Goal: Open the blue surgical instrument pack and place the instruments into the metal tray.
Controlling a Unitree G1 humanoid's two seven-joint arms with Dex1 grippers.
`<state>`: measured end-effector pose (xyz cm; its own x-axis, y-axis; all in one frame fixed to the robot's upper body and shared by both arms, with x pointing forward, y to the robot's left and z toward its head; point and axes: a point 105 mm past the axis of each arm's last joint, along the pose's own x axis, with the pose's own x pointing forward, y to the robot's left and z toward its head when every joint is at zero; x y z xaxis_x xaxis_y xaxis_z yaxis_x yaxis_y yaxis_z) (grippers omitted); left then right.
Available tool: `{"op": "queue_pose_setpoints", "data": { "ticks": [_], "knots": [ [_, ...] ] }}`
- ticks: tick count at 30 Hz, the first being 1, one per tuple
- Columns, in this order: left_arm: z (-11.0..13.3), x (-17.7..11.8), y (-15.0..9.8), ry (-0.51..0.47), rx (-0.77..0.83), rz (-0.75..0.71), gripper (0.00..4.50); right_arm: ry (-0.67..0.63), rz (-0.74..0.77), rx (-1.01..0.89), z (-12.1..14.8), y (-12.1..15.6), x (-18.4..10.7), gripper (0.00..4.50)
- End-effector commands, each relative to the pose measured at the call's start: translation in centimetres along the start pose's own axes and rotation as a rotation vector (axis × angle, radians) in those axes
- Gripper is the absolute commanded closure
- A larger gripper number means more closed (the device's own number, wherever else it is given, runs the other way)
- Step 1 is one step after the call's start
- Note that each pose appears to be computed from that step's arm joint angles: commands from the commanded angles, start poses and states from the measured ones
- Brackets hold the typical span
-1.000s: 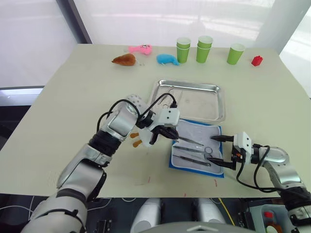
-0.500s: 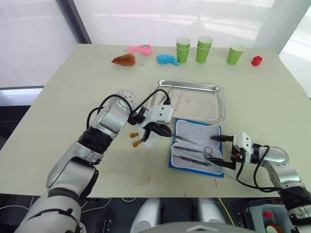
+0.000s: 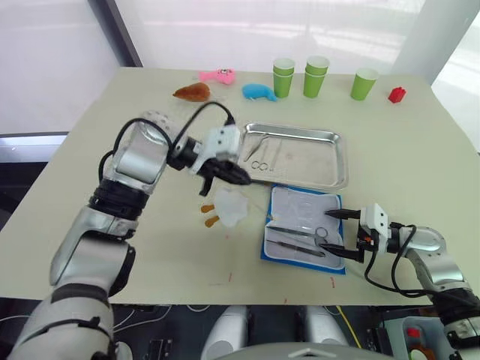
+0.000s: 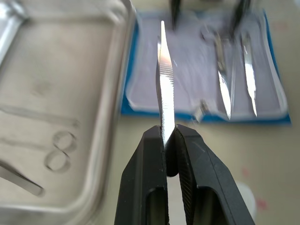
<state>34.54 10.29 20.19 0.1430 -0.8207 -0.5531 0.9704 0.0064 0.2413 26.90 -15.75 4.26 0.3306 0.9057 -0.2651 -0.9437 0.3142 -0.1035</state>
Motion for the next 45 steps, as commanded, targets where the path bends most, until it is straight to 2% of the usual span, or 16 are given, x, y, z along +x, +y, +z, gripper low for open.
{"op": "queue_pose_setpoints", "data": {
  "ticks": [1, 5, 10, 14, 18, 24, 29, 45],
  "knots": [
    [3.4, 0.6, 2.5, -0.187, -0.112, 0.195, 4.41, 0.240, 0.088, 0.173, -6.6, 3.7, -0.3, 0.00],
    [4.3, 2.5, 4.5, -0.250, -0.263, 0.382, 4.41, 0.242, 0.089, 0.173, -6.6, 3.7, -0.3, 0.00],
    [4.2, 5.5, 6.8, -0.257, -0.400, 0.620, 4.41, 0.243, 0.092, 0.173, -6.6, 3.6, -0.3, 0.00],
    [3.8, 7.8, 8.1, -0.248, -0.503, 0.771, 4.41, 0.240, 0.093, 0.172, -6.6, 3.6, -0.1, 0.00],
    [2.4, 10.0, 8.2, -0.185, -0.605, 0.869, 4.41, 0.237, 0.093, 0.174, -6.6, 3.9, -0.1, 0.00],
    [-0.7, 12.0, 7.0, -0.060, -0.721, 0.913, 4.41, 0.237, 0.086, 0.178, -6.7, 4.0, -0.2, 0.00],
    [-2.1, 12.8, 6.2, -0.010, -0.774, 0.917, 4.41, 0.236, 0.085, 0.178, -6.7, 4.0, -0.1, 0.00],
    [-3.3, 14.2, 5.2, 0.017, -0.856, 0.876, 4.41, 0.235, 0.088, 0.175, -6.7, 3.9, 0.0, 0.00]
  ]
}}
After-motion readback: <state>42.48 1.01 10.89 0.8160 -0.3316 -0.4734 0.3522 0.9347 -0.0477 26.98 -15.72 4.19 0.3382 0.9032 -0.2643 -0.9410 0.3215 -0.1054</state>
